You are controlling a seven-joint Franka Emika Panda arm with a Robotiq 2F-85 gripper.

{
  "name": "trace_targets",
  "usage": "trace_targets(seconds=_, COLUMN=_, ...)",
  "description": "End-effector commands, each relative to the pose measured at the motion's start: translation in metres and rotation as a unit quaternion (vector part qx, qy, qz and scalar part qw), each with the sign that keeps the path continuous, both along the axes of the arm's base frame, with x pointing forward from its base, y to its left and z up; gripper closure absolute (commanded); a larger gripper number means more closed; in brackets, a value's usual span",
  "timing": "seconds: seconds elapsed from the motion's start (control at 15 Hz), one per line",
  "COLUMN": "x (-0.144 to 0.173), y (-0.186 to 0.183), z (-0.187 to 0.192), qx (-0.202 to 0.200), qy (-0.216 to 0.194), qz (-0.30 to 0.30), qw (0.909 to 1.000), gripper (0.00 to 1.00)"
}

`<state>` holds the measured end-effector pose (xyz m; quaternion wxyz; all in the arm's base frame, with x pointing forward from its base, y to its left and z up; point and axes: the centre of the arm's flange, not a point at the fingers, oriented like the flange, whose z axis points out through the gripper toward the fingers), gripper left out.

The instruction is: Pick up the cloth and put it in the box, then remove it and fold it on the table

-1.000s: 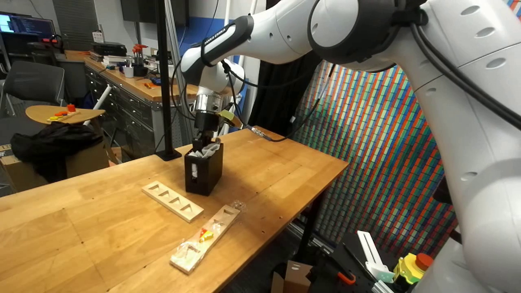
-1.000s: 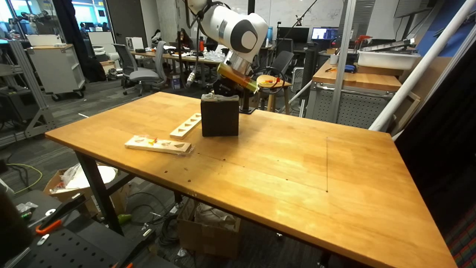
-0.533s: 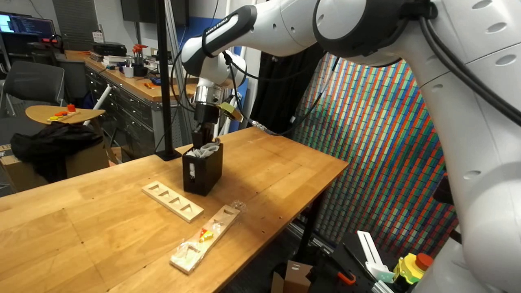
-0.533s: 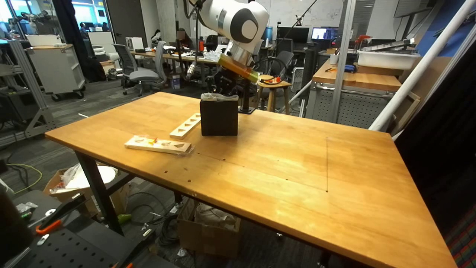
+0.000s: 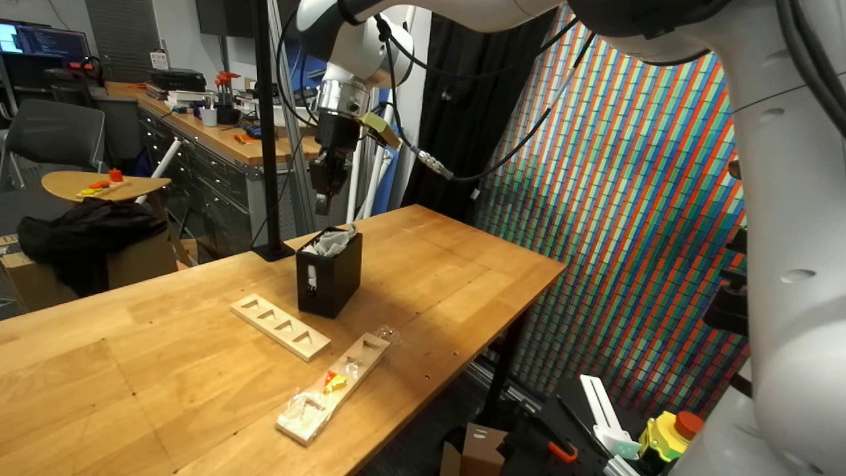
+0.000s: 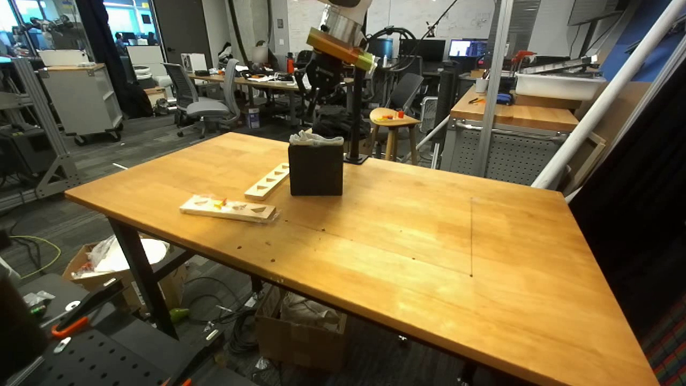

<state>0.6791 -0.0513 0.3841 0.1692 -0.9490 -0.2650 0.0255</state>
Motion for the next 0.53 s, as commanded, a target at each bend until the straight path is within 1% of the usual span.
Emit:
trace_targets(seconds=0.0, x=-0.023, y=0.008, z=0.007, qx=-0.012, qy=-0.001, qz=-0.010, qw=0.9999, gripper=0.97)
trace_targets(seconds=0.2, x=-0.026, y=0.011, z=-0.002, qx=-0.011, qy=0.007, qz=-0.009, qw=0.9999, gripper=0.97)
trace_targets(seconds=0.47, x=-0.020, y=0.012, z=-0.015, qx=-0.009, qy=0.013, qz=-0.003, qw=0.9999, gripper=0.97)
